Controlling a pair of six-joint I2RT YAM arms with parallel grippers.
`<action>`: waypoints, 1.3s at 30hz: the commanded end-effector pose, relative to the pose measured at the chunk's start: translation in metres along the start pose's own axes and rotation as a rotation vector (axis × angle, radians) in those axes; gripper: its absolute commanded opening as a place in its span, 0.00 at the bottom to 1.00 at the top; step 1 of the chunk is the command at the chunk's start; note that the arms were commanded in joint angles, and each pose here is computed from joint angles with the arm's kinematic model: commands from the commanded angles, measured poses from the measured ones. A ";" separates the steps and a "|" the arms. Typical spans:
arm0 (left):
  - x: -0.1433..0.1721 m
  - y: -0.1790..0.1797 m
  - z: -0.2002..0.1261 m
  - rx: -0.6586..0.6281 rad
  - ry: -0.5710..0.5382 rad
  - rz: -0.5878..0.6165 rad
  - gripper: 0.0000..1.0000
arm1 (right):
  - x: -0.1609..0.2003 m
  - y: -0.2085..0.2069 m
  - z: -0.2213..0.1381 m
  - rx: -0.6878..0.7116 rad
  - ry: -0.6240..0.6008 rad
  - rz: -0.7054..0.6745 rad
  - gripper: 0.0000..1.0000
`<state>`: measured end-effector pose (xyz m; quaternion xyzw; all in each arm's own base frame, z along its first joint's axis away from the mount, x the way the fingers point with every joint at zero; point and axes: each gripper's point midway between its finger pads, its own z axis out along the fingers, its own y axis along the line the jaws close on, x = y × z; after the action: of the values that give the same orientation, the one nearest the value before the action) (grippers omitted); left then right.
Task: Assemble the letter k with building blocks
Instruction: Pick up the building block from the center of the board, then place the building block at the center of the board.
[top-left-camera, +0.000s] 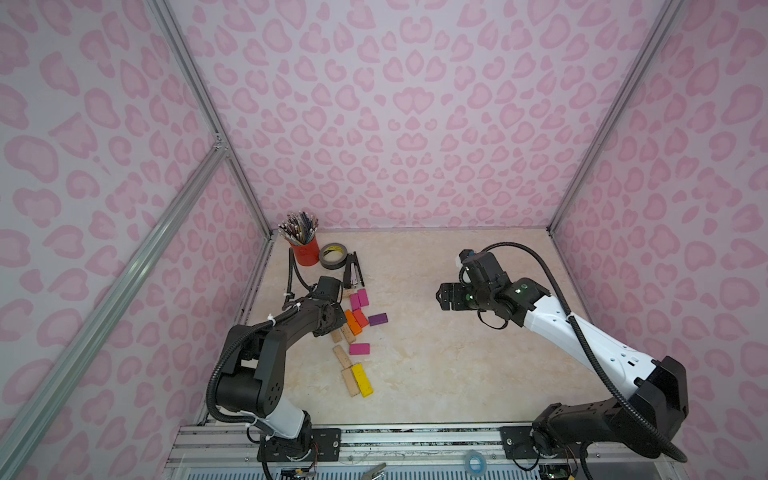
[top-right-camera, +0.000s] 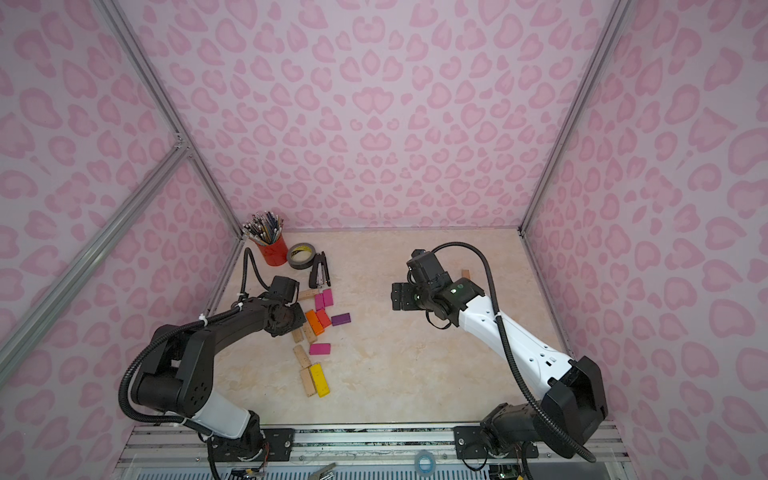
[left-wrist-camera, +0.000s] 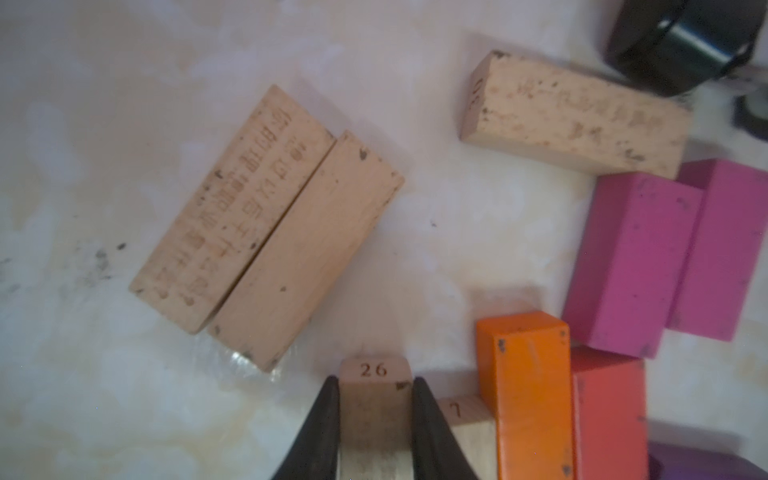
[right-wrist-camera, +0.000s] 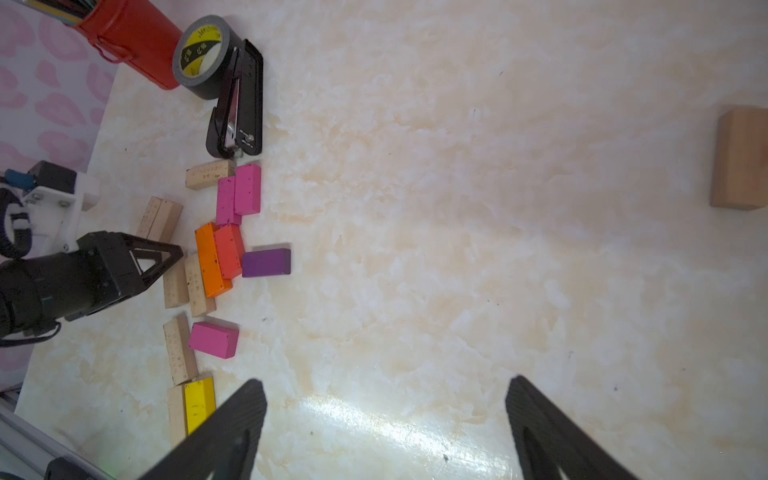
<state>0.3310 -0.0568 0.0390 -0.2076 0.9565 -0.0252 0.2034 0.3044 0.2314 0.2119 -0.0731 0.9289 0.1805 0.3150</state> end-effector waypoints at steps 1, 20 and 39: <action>-0.021 -0.022 -0.032 0.043 -0.082 0.039 0.17 | -0.010 -0.017 -0.011 0.076 -0.064 0.047 0.92; 0.053 -0.337 -0.072 0.346 -0.134 0.519 0.17 | 0.011 -0.114 -0.059 0.299 -0.148 0.197 0.94; 0.116 -0.401 0.026 0.285 -0.009 0.655 0.20 | 0.045 -0.122 -0.066 0.281 -0.080 0.208 0.94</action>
<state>0.4029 -0.4723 0.0307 0.1355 0.9555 -0.1014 0.2415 0.2671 0.0918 0.2017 0.0804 0.9302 0.0805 0.3489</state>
